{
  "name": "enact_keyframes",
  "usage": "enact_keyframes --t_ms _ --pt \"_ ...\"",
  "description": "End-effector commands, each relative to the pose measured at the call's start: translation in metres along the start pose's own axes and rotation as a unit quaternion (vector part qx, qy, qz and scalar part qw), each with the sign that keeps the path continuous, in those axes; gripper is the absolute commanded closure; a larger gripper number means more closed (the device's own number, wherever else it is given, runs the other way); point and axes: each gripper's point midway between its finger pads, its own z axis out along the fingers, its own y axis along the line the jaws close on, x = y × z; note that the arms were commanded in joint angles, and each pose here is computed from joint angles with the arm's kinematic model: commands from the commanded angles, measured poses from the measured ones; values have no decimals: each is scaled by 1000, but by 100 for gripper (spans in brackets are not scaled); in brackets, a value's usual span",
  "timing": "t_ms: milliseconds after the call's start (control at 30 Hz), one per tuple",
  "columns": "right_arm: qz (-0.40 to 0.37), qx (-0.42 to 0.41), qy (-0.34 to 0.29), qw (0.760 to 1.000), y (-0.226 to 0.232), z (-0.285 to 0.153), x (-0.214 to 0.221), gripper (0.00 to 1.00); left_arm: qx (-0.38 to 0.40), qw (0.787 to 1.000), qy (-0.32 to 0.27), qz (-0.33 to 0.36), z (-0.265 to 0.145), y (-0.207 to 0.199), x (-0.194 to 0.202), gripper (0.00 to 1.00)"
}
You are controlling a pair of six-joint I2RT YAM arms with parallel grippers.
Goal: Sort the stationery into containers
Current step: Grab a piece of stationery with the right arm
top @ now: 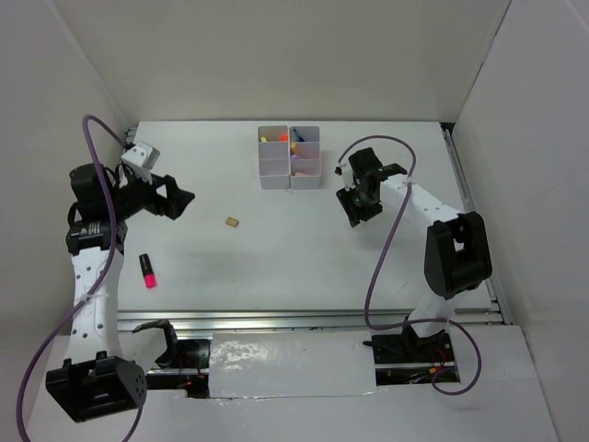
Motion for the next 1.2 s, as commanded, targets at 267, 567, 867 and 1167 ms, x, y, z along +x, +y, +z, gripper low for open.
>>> enact_keyframes --t_ms 267,567,867,1167 --pt "-84 58 -5 995 -6 35 -32 61 8 1000 -5 12 -10 -14 7 1" --pt "-89 69 14 994 -13 56 -28 62 -8 1000 9 -1 -7 -7 12 1" --pt "-105 51 37 992 -11 70 -16 77 -23 999 8 -35 0 -4 9 1" --pt "-241 77 -59 966 11 3 -15 100 44 986 9 -160 5 -33 0 1"
